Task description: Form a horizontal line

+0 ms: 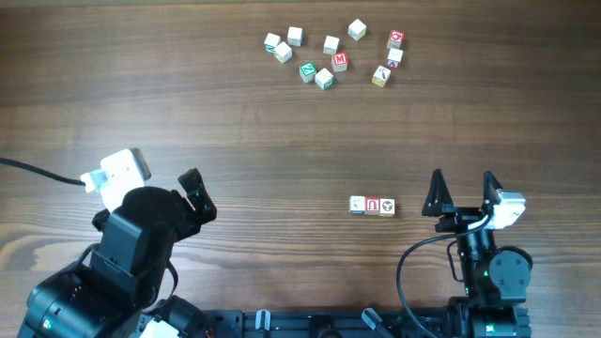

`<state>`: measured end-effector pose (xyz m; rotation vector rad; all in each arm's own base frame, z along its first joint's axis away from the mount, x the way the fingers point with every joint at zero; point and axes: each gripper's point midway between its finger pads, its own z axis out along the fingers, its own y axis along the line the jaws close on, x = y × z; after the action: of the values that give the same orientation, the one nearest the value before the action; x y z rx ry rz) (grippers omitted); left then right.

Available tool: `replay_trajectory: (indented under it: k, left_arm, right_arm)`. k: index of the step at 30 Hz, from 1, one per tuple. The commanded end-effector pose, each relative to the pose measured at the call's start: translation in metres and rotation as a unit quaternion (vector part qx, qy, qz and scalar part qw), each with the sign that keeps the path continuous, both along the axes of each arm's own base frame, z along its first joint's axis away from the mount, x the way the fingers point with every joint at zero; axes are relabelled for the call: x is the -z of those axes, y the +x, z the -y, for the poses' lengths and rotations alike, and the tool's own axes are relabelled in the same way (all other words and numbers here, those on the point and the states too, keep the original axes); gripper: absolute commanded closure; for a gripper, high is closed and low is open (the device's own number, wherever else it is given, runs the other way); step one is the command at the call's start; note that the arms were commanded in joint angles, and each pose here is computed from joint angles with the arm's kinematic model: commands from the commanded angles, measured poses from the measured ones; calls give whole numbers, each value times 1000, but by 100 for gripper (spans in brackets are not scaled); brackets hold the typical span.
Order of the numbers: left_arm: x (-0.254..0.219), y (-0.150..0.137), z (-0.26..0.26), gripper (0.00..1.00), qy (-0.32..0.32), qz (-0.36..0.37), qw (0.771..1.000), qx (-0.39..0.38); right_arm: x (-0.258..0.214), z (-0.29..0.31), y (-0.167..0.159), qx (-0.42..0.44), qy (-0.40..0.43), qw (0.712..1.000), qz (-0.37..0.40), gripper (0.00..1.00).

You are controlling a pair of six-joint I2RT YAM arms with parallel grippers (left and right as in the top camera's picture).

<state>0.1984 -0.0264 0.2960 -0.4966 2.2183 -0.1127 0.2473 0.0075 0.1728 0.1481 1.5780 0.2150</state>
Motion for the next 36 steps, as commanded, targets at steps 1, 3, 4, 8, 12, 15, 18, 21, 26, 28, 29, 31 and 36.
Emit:
replay_trajectory:
  k: [1,3,4,8,12,15,18,21,26,28,29,31,36]
  left_arm:
    - [-4,0,0,0,-5,5,1000,-1]
    - [-4,0,0,0,-5,5,1000,-1]
    - [-4,0,0,0,-5,5,1000,-1]
    - [-4,0,0,0,-5,5,1000,-1]
    - [-4,0,0,0,-5,5,1000,-1]
    - [-7,-3,-2,0,-10,13,1000,-2]
    - [-11,-7,-8,0,-17,25,999,-11]
    - [-16,-15,-25,0,-26,40,998,-44]
    - [-16,-35,-41,0,-65,66,993,-75]
    - [-7,-46,-46,0,-79,79,990,-85]
    - [-3,-51,-49,0,-84,91,988,-92]
    - [10,-57,-55,0,-96,121,982,-107]
    - [41,-57,-62,0,-122,191,965,-134]
  right_arm:
    - [-3,1,-1,2,4,1000,7,0]
    - [-3,1,-1,2,4,1000,7,0]
    - [-3,1,-1,2,4,1000,7,0]
    - [-3,1,-1,2,4,1000,7,0]
    - [-3,1,-1,2,4,1000,7,0]
    - [-3,1,-1,2,4,1000,7,0]
    - [-3,1,-1,2,4,1000,7,0]
    - [-3,1,-1,2,4,1000,7,0]
    - [-3,1,-1,2,4,1000,7,0]
    - [-3,1,-1,2,4,1000,7,0]
    - [-3,1,-1,2,4,1000,7,0]
    - [-3,1,-1,2,4,1000,7,0]
    - [-3,1,-1,2,4,1000,7,0]
